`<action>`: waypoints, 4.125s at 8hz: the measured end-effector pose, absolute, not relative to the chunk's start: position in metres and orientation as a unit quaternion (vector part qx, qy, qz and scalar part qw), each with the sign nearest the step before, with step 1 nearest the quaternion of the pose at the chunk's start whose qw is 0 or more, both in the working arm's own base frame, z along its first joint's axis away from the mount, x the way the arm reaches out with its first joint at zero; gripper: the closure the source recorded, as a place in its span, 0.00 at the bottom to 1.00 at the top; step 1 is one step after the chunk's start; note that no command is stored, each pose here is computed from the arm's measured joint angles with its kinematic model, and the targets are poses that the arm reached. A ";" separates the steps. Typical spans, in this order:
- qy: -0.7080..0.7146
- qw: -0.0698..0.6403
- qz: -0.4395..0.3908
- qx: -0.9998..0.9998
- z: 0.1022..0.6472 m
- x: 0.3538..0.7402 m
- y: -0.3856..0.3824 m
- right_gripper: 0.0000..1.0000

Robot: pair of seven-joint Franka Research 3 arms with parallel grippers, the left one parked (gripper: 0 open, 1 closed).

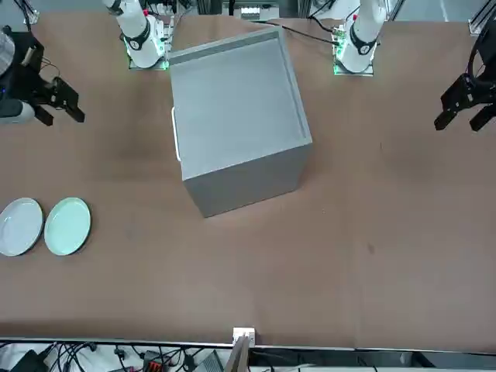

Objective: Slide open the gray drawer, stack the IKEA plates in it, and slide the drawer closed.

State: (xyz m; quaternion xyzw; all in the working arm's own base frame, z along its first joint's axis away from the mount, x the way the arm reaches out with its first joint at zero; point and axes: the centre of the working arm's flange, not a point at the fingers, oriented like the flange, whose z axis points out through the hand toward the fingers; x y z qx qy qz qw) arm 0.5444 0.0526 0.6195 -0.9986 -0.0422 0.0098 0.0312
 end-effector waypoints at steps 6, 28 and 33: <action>-0.068 0.169 0.048 -0.982 0.497 0.547 0.121 0.00; -0.147 0.242 0.044 -0.958 0.381 0.526 0.181 0.00; -0.169 0.226 0.033 -0.959 0.376 0.539 0.128 0.00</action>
